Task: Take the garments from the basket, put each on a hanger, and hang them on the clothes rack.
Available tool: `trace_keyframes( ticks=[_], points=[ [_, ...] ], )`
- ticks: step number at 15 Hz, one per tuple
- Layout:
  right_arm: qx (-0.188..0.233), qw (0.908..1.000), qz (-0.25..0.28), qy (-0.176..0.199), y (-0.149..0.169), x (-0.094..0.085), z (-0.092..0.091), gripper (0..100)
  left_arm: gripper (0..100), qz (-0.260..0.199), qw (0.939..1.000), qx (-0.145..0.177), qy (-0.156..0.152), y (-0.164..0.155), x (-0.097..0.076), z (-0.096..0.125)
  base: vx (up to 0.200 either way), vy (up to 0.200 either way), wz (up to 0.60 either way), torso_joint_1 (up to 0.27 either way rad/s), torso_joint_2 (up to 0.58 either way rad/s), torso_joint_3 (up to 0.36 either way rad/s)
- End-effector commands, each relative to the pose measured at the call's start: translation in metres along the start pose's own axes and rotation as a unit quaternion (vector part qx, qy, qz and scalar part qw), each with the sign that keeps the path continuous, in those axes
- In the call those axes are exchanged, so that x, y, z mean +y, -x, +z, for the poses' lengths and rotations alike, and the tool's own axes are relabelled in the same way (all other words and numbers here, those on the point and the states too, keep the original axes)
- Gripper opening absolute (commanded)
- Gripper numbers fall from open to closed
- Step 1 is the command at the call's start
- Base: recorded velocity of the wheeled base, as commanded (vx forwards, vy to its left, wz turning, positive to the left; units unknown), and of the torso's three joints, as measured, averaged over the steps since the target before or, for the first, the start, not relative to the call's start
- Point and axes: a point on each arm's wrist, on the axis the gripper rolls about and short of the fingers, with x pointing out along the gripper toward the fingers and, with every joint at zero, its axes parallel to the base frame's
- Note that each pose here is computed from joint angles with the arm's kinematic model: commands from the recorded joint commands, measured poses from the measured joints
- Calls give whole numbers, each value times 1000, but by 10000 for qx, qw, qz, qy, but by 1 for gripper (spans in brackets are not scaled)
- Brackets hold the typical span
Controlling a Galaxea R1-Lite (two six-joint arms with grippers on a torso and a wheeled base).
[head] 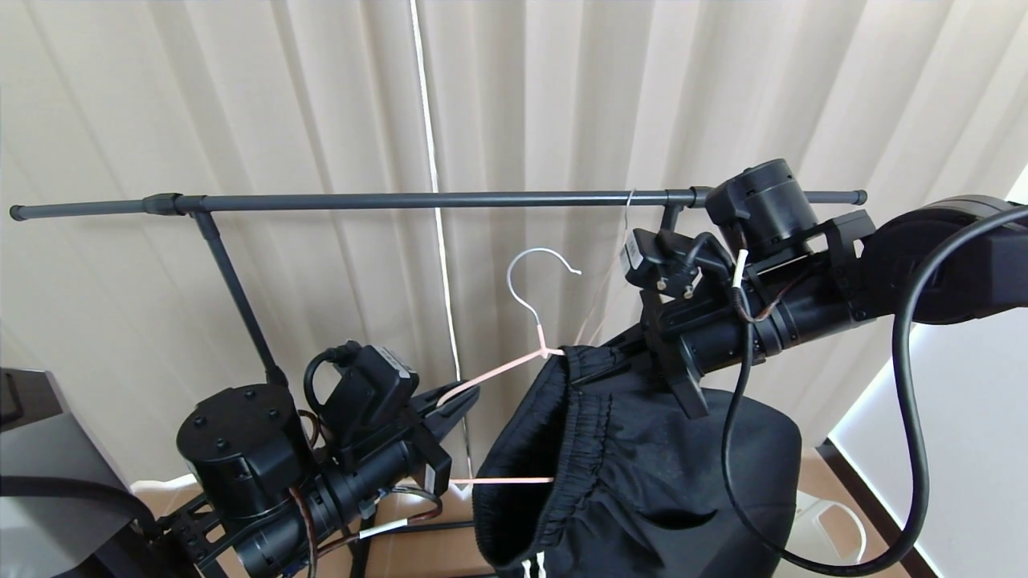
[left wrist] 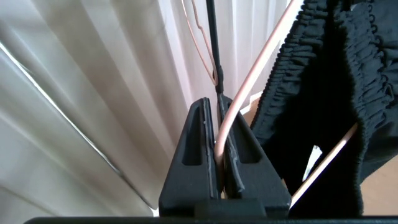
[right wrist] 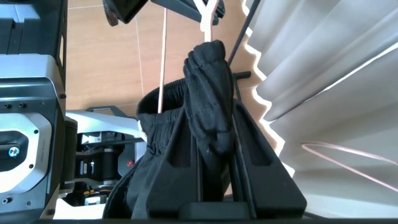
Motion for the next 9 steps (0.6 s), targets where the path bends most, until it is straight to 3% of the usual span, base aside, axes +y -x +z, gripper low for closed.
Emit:
trace_keyframes(
  ticks=[1,3,4,9],
  points=[
    [-27,10000,-8,30,2,1,2,0,0,12,10000,1,-3,0,0,0,0,0,0,0,0,0],
    [-18,10000,5,17,2,3,1,0,0,22,10000,26,-7,0,1,-1,0,0,0,0,0,0],
    [-41,10000,-9,32,4,4,2,0,100,24,10000,19,-8,0,1,-1,0,0,0,0,0,0],
    [-36,10000,-15,40,6,6,1,0,100,13,10000,32,1,2,0,-1,0,0,0,0,0,0]
  ],
)
